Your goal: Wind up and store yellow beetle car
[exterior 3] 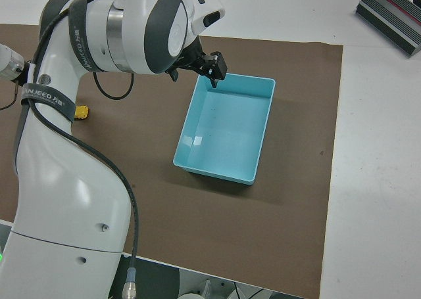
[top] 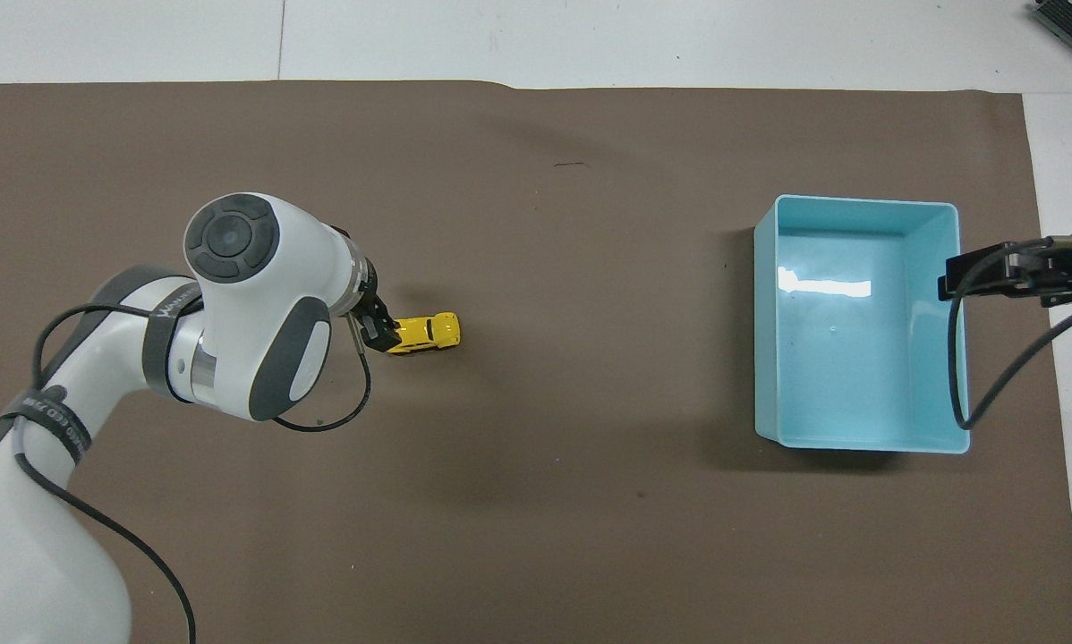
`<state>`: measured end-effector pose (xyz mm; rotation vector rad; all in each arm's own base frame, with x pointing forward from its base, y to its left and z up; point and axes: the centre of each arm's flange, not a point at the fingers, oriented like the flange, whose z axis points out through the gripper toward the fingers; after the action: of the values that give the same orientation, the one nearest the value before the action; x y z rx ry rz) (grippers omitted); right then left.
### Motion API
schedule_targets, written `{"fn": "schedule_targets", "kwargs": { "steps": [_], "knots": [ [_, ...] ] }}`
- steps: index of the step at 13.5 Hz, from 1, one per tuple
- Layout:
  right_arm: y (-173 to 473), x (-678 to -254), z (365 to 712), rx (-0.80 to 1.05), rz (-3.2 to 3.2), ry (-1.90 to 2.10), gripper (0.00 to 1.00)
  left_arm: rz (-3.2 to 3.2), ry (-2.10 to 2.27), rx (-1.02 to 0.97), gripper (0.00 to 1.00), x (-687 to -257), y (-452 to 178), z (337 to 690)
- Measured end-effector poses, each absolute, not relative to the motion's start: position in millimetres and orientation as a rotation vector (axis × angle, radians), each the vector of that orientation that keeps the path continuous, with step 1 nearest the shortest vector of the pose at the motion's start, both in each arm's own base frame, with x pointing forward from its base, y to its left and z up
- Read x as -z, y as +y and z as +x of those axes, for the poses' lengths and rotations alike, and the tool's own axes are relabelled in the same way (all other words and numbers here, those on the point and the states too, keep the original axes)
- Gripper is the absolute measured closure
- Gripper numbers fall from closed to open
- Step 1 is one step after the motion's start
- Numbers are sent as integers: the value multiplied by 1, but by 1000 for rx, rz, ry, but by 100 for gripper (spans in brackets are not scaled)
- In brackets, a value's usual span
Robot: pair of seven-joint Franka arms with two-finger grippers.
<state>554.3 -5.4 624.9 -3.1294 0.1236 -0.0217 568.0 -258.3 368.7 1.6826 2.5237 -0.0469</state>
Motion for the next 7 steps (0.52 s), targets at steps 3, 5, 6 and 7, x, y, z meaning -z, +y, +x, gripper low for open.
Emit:
{"fn": "schedule_targets", "kwargs": {
  "steps": [3,5,6,7],
  "knots": [
    [-5,-625,554,22,-3129,124,0,1720,2468,44,0,-349,-284,550],
    [-5,-625,554,22,-3129,124,0,1754,2470,45,0,-331,-279,543],
    [-5,-625,554,22,-3129,124,0,1763,2469,44,0,-325,-277,541],
    [-5,-625,554,22,-3129,124,0,1766,2466,43,0,-321,-275,540]
  ]
}}
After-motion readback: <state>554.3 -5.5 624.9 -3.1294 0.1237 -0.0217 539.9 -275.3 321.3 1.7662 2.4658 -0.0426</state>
